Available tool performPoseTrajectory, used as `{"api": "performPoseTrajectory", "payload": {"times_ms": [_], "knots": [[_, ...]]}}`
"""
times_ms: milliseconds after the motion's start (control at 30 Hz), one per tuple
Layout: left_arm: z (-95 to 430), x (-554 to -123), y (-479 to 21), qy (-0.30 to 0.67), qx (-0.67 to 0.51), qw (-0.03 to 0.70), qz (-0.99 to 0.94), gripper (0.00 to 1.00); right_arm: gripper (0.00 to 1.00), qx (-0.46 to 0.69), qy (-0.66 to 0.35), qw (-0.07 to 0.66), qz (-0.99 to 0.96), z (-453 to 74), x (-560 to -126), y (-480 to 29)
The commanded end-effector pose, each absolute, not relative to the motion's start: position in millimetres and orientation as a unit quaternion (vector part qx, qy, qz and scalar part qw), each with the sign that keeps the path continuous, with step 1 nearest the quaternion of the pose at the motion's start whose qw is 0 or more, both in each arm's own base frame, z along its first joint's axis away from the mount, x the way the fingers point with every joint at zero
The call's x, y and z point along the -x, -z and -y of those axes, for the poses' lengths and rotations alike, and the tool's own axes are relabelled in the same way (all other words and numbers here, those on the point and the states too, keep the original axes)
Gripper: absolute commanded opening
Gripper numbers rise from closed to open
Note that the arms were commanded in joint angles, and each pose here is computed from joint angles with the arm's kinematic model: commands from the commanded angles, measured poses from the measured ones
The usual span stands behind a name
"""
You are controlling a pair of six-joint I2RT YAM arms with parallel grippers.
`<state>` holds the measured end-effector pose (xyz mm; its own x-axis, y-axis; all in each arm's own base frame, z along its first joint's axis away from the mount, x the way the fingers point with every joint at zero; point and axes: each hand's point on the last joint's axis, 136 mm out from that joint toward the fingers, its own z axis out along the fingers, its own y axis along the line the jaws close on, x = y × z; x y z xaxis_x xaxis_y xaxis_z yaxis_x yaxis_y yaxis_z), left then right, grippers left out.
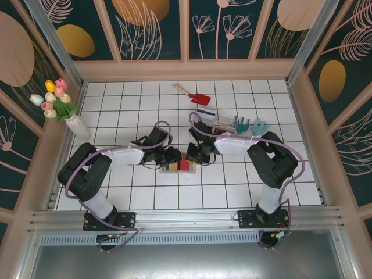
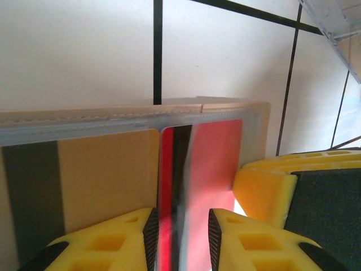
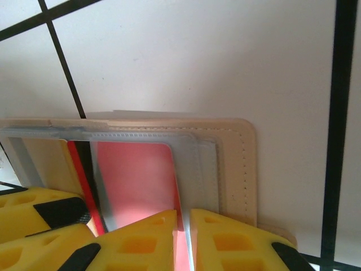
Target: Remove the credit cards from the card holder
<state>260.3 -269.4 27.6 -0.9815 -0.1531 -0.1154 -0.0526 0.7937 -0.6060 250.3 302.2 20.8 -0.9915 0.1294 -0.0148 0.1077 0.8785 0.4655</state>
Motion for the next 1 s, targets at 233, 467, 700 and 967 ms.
{"api": "performPoseTrajectory", "payload": {"times_ms": [233,467,700,967], "knots": [[252,-252,-10,0.266,0.055,0.063,-0.96,0.33,0.17,-0.065,-0.167,0.009,-0.984,-274,-242,4],[265,-244,-7,0.303,0.048,0.035,-0.951,0.33,0.17,-0.063,-0.182,-0.002,-0.981,-281,-241,7],[275,-244,-12,0.334,0.044,0.032,-0.941,0.32,0.17,-0.064,-0.181,-0.001,-0.981,-281,-240,8],[270,-247,-18,0.328,0.04,0.05,-0.942,0.27,0.16,-0.067,-0.176,-0.001,-0.982,-278,-239,10]]}}
